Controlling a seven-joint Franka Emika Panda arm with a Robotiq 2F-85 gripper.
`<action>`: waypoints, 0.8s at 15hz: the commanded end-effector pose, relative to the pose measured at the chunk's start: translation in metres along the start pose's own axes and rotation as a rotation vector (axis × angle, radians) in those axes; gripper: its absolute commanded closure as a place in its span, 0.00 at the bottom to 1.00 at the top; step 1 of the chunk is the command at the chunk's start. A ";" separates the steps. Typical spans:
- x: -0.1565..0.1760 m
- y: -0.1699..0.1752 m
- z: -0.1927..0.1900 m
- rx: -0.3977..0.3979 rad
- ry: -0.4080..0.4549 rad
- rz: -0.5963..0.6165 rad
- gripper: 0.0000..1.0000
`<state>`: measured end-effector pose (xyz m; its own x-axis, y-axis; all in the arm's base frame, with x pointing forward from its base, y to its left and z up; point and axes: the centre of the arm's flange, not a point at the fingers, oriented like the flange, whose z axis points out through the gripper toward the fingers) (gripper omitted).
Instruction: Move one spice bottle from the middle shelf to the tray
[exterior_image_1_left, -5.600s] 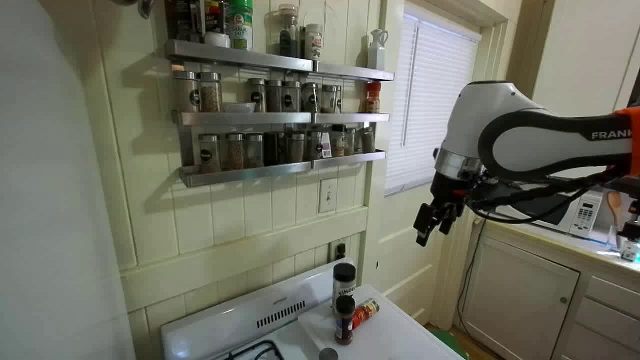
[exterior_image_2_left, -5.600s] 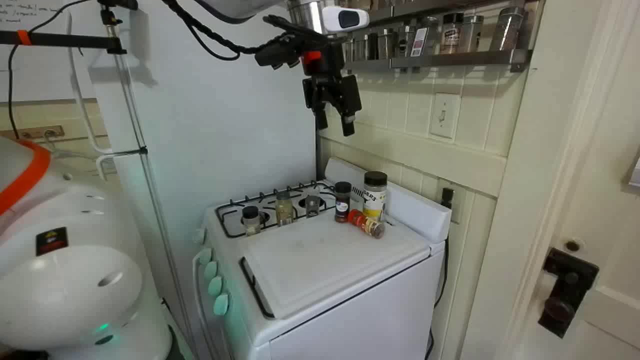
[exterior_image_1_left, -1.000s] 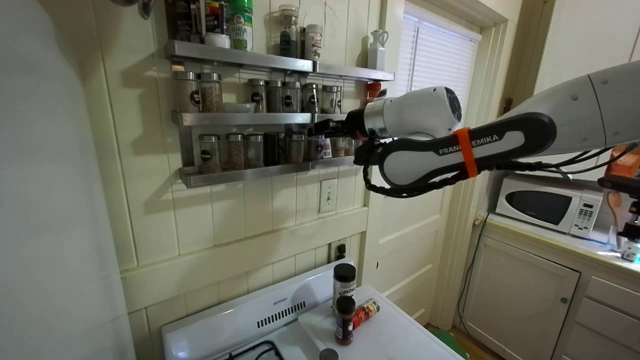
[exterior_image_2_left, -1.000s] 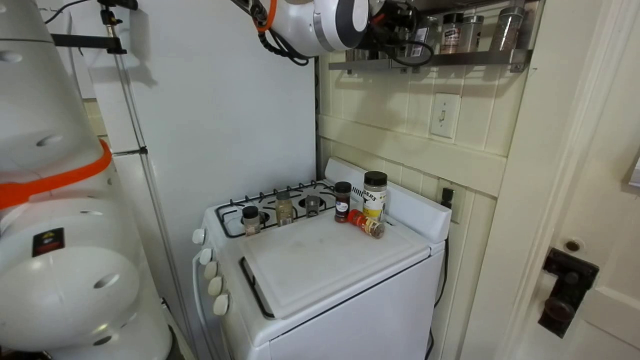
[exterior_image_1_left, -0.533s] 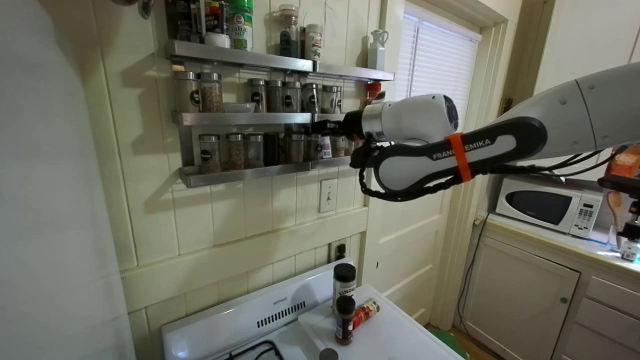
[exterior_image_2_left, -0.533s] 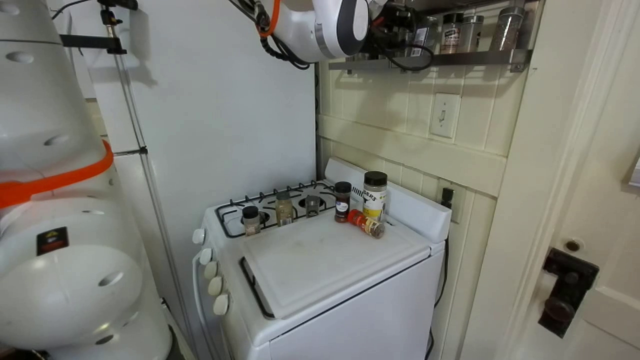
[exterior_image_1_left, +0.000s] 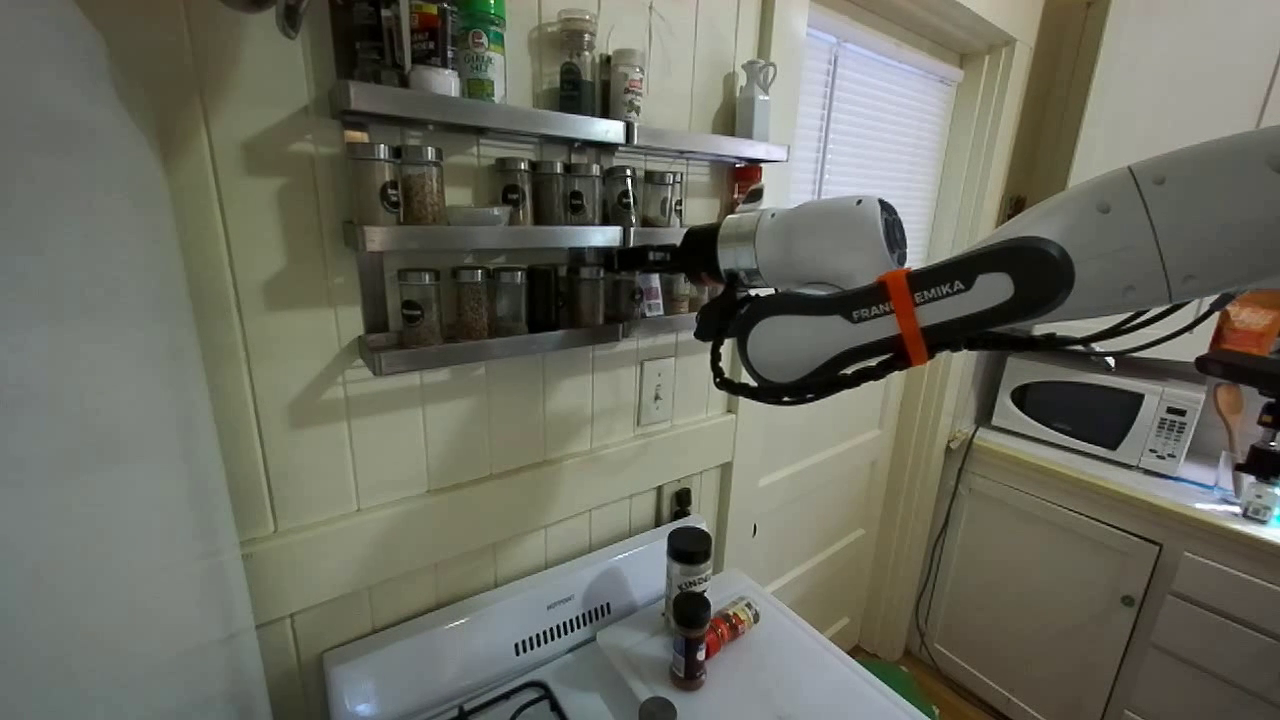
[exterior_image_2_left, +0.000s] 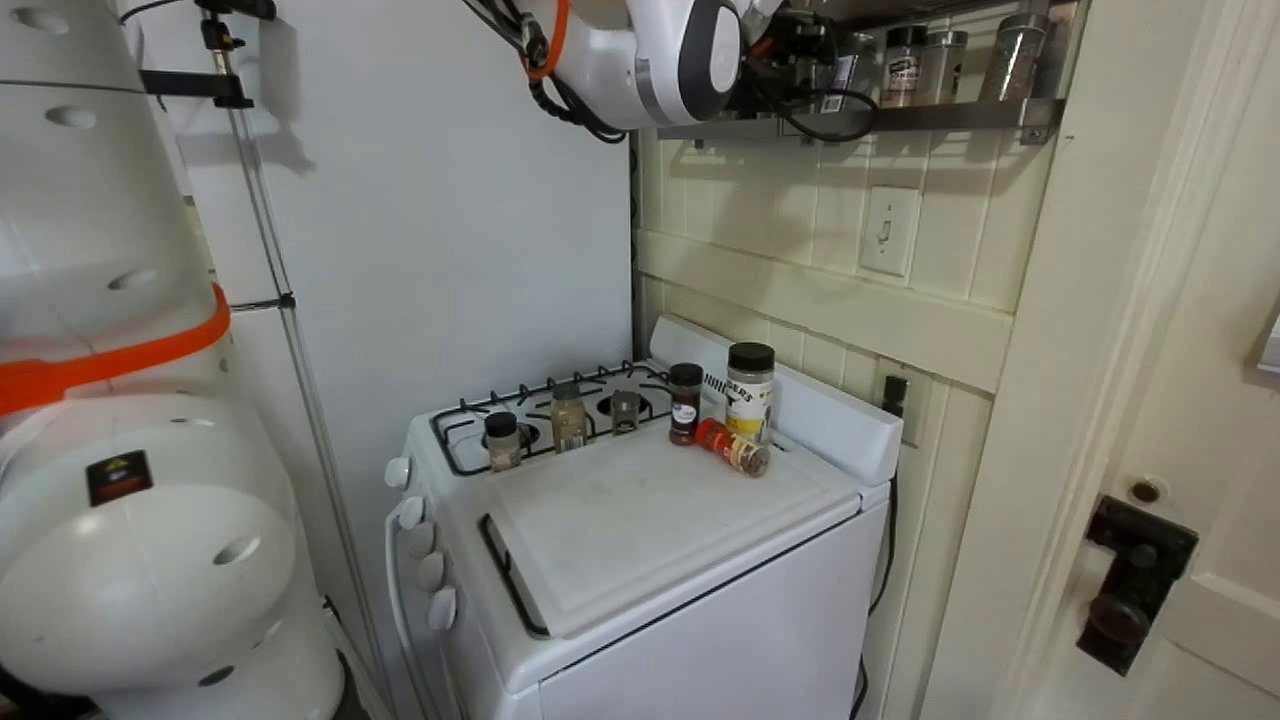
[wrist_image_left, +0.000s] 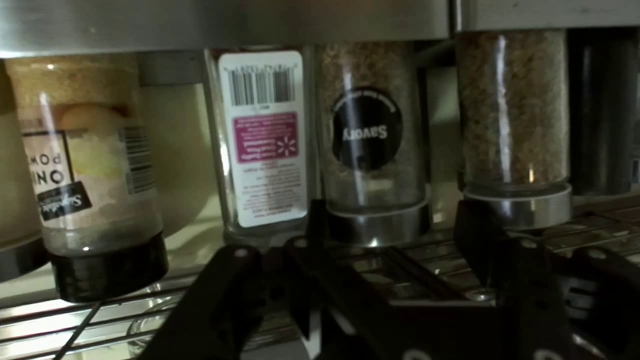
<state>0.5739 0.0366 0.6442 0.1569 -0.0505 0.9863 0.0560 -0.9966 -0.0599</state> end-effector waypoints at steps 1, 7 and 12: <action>-0.001 0.002 0.009 0.006 0.020 -0.015 0.34; -0.002 0.007 0.004 -0.013 -0.004 -0.024 0.74; 0.001 0.013 -0.010 -0.041 -0.006 -0.028 0.74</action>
<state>0.5757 0.0221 0.6435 0.1556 -0.0271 0.9875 0.0358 -0.9988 -0.0330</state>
